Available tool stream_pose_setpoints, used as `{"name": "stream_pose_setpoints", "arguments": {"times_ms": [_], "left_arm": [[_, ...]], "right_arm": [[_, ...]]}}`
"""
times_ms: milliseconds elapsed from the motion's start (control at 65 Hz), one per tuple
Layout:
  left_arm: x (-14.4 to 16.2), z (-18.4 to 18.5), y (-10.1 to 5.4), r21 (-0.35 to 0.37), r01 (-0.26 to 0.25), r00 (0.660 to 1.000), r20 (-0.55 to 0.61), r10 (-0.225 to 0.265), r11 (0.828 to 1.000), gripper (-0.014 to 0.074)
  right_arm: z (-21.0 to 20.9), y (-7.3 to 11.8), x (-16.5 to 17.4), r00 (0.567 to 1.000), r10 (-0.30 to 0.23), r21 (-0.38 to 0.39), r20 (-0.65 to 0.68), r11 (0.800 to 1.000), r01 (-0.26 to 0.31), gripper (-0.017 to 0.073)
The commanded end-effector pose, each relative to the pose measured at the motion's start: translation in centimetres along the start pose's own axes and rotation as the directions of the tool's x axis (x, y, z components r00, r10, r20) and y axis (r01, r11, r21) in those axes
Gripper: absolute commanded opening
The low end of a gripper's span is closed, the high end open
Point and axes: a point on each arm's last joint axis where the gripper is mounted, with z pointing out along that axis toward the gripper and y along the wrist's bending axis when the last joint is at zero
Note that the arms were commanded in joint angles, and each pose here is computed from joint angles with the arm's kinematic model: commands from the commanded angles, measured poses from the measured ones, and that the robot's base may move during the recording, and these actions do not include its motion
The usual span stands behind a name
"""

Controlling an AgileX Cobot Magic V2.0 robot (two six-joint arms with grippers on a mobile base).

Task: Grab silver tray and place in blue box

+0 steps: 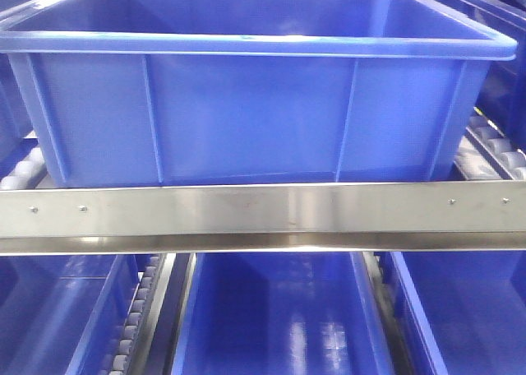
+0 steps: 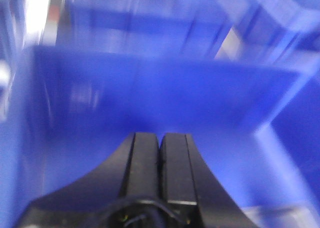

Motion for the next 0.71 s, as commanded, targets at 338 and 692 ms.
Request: {"name": "stream_pose_setpoints", "arguments": {"times_ms": [338, 692], "left_arm": [[6.6, -14.8, -0.9, 0.176, -0.017, 0.999, 0.053, 0.007, 0.984, -0.0098], [11.7, -23.4, -0.7, 0.226, -0.051, 0.981, 0.193, 0.006, 0.973, -0.0098]], "right_arm": [[-12.4, 2.2, 4.0, 0.992, -0.103, -0.19, 0.072, 0.975, 0.115, 0.0052], [-21.6, 2.2, 8.3, 0.978, -0.116, -0.154, 0.176, 0.978, 0.143, 0.0049]]}}
